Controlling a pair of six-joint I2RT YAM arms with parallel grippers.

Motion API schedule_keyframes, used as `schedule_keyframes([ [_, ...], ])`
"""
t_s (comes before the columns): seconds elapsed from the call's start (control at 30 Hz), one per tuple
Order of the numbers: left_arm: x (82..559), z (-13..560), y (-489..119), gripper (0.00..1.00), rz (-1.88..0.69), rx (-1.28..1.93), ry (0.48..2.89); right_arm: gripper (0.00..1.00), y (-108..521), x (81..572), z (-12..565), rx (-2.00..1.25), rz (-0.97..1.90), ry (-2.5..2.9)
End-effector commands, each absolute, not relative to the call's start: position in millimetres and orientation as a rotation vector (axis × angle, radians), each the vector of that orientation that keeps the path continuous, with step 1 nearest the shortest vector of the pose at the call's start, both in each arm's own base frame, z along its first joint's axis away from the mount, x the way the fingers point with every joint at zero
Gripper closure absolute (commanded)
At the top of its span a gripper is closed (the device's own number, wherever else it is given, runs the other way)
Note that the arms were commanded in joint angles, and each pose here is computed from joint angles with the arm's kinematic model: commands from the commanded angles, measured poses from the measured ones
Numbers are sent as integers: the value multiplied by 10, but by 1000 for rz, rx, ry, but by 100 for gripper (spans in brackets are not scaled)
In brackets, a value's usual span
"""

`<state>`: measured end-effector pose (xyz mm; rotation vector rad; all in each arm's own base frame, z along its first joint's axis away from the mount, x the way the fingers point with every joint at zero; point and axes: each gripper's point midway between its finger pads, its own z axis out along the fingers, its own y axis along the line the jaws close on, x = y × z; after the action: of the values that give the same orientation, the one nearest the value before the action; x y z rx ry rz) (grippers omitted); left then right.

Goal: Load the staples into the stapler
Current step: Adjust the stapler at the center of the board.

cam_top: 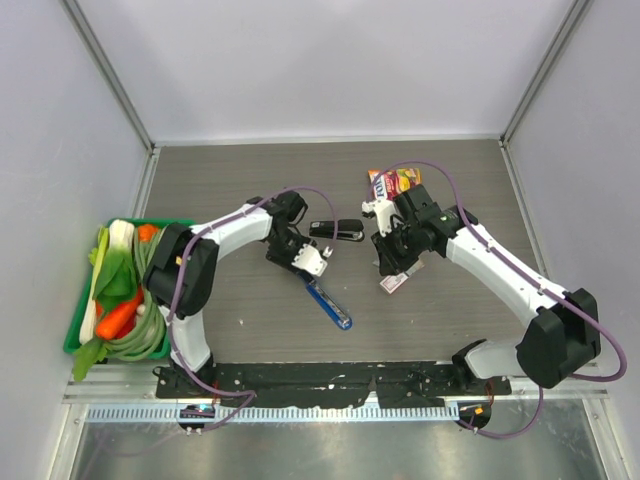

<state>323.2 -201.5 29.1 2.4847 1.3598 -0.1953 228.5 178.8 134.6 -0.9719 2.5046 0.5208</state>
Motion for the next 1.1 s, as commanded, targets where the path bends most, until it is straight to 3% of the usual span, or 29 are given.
schedule_keyframes([
  [0.0,3266,366,-1998,56,-183,2546,1316,81,1809,2330,1491,-975,523,2430],
  [0.17,3322,290,-1907,75,-111,2593,1318,81,1813,2331,1513,-977,528,2428],
  [0.37,3528,249,-1778,79,-53,2559,1371,81,1815,2328,1511,-985,530,2436],
  [0.77,4074,252,-1595,43,124,2506,1339,82,1881,2317,1451,-1000,576,2448],
  [0.93,4491,300,-1594,42,329,2395,1360,82,1929,2275,1410,-1042,583,2454],
  [1.07,4531,338,-1636,35,309,2330,1417,82,2021,2246,1370,-1081,598,2457],
])
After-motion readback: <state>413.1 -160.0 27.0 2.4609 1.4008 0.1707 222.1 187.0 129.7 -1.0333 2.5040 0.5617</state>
